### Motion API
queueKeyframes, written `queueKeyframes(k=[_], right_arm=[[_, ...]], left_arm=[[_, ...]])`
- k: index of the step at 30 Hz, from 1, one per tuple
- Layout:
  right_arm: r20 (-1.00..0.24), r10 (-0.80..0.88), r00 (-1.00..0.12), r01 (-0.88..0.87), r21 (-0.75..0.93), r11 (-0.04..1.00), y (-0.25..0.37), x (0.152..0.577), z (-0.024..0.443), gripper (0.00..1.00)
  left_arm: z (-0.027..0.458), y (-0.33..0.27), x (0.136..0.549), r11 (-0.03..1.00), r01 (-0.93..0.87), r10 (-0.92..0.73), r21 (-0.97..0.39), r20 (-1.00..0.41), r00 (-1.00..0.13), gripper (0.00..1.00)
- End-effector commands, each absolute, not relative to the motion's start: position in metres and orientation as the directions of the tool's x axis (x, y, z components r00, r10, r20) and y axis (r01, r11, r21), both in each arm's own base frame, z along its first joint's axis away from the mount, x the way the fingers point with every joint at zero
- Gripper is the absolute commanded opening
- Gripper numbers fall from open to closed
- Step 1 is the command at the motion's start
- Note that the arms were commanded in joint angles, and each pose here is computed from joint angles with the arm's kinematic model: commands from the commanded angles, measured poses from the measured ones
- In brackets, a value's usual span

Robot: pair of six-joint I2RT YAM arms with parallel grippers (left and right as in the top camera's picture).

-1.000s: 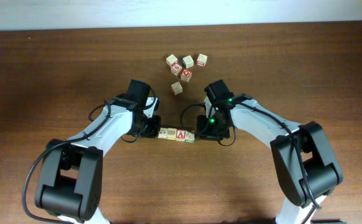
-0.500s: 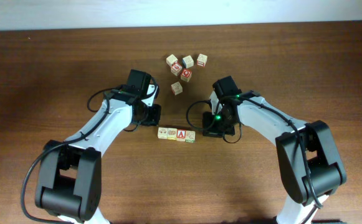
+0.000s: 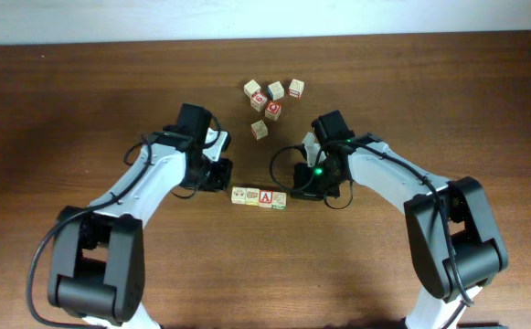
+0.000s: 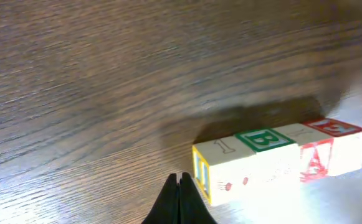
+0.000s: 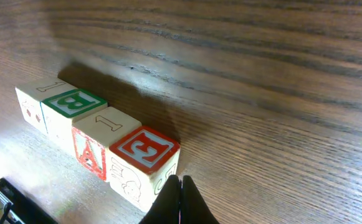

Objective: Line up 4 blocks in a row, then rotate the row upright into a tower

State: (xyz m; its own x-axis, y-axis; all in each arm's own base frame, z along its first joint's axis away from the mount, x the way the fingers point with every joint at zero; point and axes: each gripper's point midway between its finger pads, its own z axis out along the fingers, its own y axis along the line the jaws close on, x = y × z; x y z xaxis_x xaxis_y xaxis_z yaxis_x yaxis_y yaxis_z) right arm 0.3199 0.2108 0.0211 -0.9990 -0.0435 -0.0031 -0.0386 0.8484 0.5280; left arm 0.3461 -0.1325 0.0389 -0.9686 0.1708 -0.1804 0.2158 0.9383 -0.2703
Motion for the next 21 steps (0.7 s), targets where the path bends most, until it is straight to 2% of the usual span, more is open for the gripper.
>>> queueKeyframes(k=[1,3,9,11,21], right_arm=[[0.009,-0.053,-0.999,-0.04,0.552,0.833,0.213,0.315,0.019,0.04],[0.007,-0.043,-0.999,-0.03,0.6,0.799,0.211,0.317,0.02,0.04],[0.009,-0.035,-0.999,-0.022,0.63,0.776,0.21,0.316,0.018,0.04],[0.009,-0.035,-0.999,-0.022,0.63,0.776,0.21,0.316,0.018,0.04],[0.015,-0.036,-0.999,-0.019,0.629,0.777,0.21,0.315,0.018,0.04]], left_arm=[[0.037,-0.133,0.34,0.905,0.199,0.145,-0.377,-0.165,-0.976,0.0],[0.04,-0.132,0.344,0.852,0.183,0.105,-0.49,-0.184,-0.977,0.0],[0.017,-0.134,0.335,0.808,0.153,0.091,-0.569,-0.137,-0.986,0.0],[0.015,-0.145,0.332,0.755,0.18,0.12,-0.63,-0.138,-0.983,0.0],[0.014,-0.143,0.321,0.757,0.177,0.144,-0.629,-0.103,-0.984,0.0]])
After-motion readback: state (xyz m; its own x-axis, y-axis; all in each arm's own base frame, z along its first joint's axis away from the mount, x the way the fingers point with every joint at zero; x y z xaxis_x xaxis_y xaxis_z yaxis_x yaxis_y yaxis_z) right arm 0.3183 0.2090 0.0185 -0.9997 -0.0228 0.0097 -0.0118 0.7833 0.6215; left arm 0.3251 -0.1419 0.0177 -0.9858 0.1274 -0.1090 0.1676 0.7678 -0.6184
